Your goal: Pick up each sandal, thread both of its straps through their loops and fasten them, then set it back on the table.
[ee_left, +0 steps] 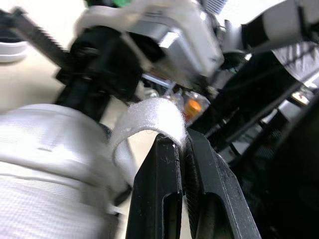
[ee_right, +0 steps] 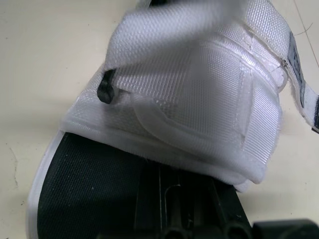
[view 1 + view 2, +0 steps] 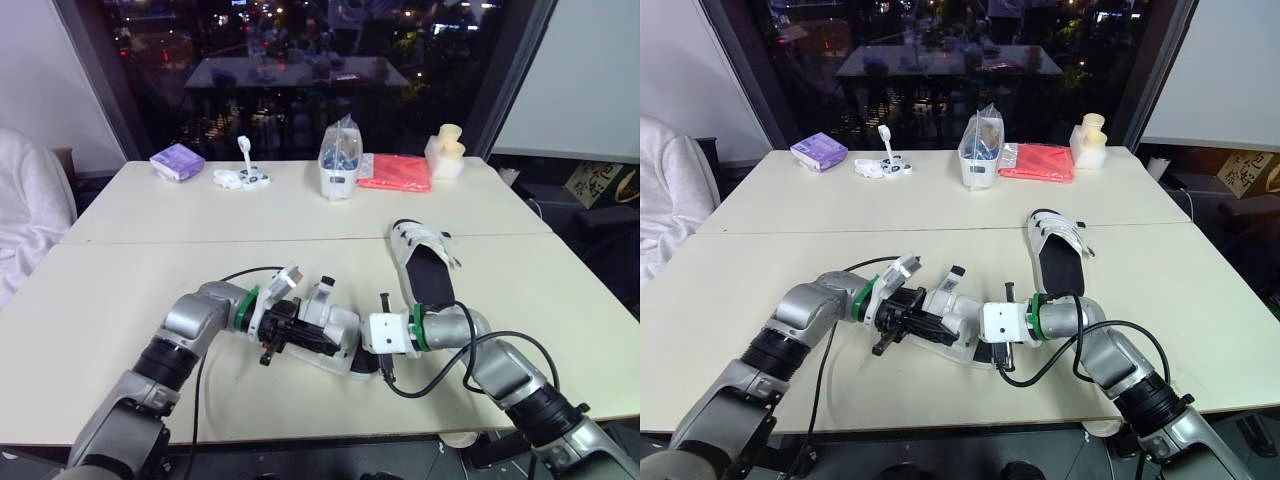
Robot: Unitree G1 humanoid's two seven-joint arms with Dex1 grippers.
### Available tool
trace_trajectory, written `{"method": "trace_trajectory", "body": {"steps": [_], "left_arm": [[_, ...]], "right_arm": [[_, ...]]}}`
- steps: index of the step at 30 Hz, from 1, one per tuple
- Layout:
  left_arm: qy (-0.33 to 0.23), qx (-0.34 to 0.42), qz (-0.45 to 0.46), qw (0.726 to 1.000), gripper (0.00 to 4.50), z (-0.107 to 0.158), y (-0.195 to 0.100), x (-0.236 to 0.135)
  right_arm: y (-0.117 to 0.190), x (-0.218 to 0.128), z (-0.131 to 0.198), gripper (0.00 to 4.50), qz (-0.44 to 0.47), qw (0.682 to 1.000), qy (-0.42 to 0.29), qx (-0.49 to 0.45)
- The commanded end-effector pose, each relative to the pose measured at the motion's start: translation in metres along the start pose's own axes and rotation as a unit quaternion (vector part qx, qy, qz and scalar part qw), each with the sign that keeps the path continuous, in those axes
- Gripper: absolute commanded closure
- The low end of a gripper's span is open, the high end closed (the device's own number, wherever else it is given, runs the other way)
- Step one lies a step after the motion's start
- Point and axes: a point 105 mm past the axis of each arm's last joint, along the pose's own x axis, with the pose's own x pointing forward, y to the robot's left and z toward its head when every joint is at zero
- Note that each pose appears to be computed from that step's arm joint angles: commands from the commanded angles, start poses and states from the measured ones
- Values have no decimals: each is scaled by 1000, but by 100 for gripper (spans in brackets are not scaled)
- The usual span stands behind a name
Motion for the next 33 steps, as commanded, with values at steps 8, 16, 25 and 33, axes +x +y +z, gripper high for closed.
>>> {"method": "trace_trajectory", "body": {"steps": [8, 16, 25, 33], "left_arm": [[-18, -5, 55, 998, 446, 14, 17, 4], [-23, -43, 83, 995, 346, 11, 24, 10], [-10, -43, 140, 989, 2, -4, 37, 17], [-47, -34, 159, 986, 2, 15, 46, 22]], "right_arm": [[6, 0, -20, 450, 7, 999, 42, 20], [5, 1, -19, 450, 4, 999, 41, 19], [4, 3, -19, 450, 1, 999, 40, 18], [5, 3, -19, 450, 1, 999, 39, 19]]}}
